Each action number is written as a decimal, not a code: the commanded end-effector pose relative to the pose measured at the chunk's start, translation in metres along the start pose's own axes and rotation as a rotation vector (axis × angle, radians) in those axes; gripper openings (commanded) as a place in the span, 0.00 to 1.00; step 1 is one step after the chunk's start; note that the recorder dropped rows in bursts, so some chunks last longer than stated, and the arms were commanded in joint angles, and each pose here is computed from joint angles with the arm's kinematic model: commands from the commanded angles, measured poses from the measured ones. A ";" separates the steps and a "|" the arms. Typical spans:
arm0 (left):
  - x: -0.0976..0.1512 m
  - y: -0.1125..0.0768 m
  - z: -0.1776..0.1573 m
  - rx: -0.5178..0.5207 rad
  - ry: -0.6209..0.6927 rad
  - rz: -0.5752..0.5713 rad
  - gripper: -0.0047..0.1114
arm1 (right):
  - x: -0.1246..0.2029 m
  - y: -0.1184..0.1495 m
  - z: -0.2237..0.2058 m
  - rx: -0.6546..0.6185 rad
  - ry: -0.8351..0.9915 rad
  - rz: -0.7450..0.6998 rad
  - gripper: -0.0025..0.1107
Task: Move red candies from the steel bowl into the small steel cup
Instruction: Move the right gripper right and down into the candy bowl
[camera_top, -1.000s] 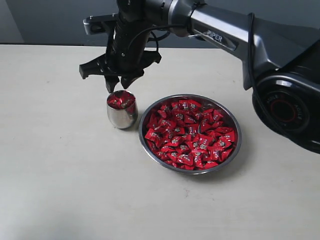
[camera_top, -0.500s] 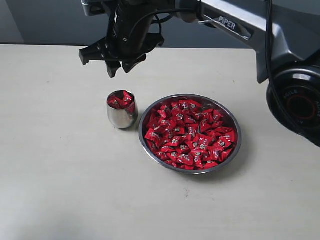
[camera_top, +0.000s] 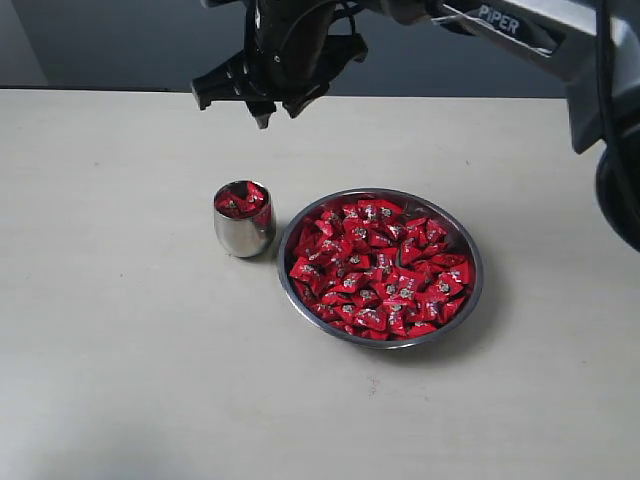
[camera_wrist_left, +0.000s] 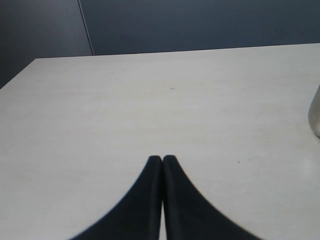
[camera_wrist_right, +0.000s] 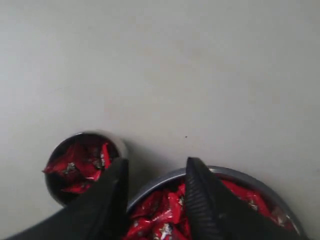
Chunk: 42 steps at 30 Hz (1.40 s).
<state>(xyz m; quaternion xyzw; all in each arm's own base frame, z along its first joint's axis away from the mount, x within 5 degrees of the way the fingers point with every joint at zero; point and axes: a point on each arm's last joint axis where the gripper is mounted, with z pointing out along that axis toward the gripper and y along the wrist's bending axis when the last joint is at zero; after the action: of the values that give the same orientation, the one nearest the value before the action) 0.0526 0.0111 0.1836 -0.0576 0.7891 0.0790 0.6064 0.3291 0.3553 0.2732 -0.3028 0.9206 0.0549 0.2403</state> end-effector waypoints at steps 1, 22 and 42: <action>0.001 0.000 0.000 0.005 -0.008 0.002 0.04 | 0.007 -0.011 -0.017 0.052 -0.067 -0.009 0.35; 0.001 0.000 0.000 0.005 -0.008 0.002 0.04 | 0.155 -0.101 -0.018 0.118 0.028 0.193 0.35; 0.001 0.000 0.000 0.005 -0.008 0.002 0.04 | 0.162 -0.088 -0.002 -0.038 0.024 0.364 0.35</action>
<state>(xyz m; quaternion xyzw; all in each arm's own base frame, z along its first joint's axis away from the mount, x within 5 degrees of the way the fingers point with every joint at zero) 0.0526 0.0111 0.1836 -0.0576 0.7891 0.0790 0.6064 0.2619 0.1957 0.2026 -0.1340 0.9632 0.1095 0.2054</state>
